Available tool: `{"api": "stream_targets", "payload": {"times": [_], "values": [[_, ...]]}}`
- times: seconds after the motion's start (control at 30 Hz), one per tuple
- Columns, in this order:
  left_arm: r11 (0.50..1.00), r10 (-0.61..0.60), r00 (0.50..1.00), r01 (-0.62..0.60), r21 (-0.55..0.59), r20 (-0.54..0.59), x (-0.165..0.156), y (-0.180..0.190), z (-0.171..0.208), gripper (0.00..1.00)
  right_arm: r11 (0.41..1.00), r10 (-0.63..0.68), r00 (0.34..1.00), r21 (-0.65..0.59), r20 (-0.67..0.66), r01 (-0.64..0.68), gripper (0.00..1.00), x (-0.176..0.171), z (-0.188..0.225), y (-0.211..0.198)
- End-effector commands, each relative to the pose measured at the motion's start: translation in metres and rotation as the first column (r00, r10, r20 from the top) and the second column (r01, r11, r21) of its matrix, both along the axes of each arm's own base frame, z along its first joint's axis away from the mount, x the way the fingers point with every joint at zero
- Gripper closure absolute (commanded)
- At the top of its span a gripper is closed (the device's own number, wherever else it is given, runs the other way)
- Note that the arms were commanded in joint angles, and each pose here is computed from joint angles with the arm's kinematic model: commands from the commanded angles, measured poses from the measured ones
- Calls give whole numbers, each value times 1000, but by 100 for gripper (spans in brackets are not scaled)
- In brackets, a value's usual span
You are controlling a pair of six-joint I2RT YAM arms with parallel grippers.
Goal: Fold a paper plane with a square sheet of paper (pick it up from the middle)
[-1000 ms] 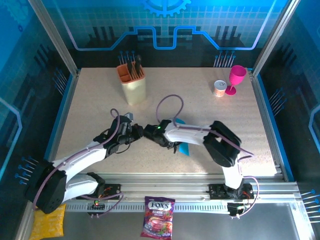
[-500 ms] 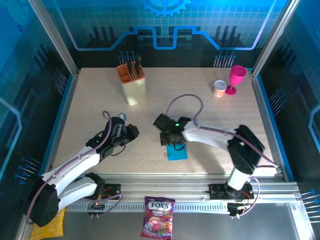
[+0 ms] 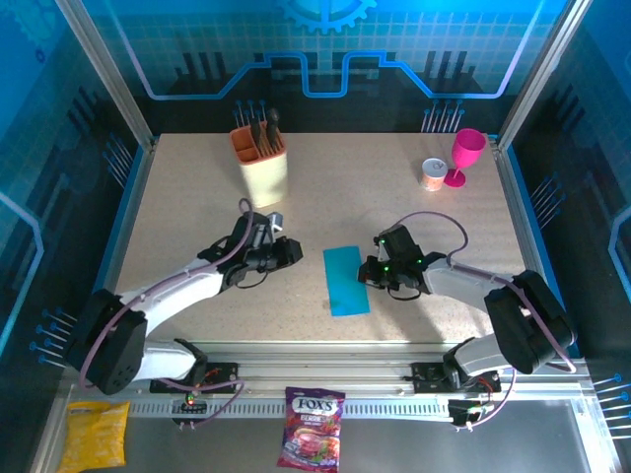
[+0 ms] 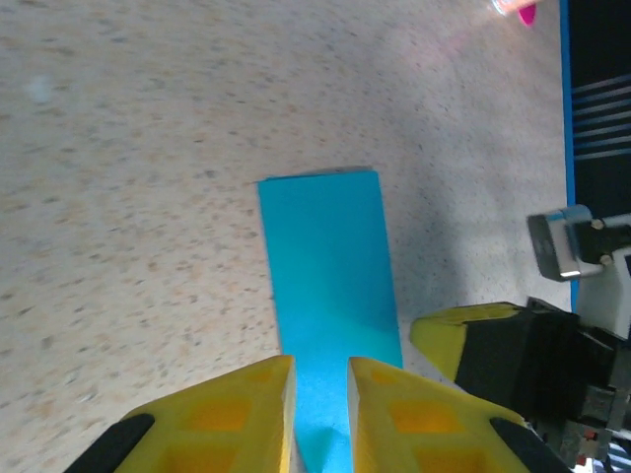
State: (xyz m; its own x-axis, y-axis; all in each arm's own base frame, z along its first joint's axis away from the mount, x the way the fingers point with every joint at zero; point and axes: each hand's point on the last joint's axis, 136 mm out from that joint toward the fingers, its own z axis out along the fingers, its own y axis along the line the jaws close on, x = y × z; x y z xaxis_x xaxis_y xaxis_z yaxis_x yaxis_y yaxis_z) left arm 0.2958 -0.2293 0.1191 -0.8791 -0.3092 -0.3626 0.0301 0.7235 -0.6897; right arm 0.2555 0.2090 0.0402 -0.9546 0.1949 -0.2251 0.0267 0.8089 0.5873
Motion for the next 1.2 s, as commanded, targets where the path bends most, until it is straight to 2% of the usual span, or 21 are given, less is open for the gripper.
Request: {"api": "stream_targets", "payload": {"times": [0.0, 0.27, 0.5, 0.77, 0.93, 1.17], "values": [[995, -101, 993, 102, -3, 54, 4, -29, 8, 77, 992, 34, 999, 119, 32, -37, 100, 5, -2, 15], [988, -152, 988, 152, 16, 19, 20, -72, -11, 77, 988, -5, 999, 151, -54, 13, 100, -4, -47, 10], [990, -142, 990, 142, 25, 3, 28, -81, -20, 77, 980, 18, 999, 196, -49, -8, 100, -7, -42, 16], [995, -93, 994, 96, 41, -65, -5, -64, -35, 75, 994, 17, 996, 111, -88, -8, 100, -9, -47, 6], [996, -72, 991, 78, 49, -113, -34, -54, -43, 66, 995, 8, 993, 103, -115, 4, 100, -14, -57, 4], [995, -78, 982, 88, 48, -170, -60, -59, -53, 54, 994, -8, 991, 103, -130, 22, 100, -19, -66, 1]]}}
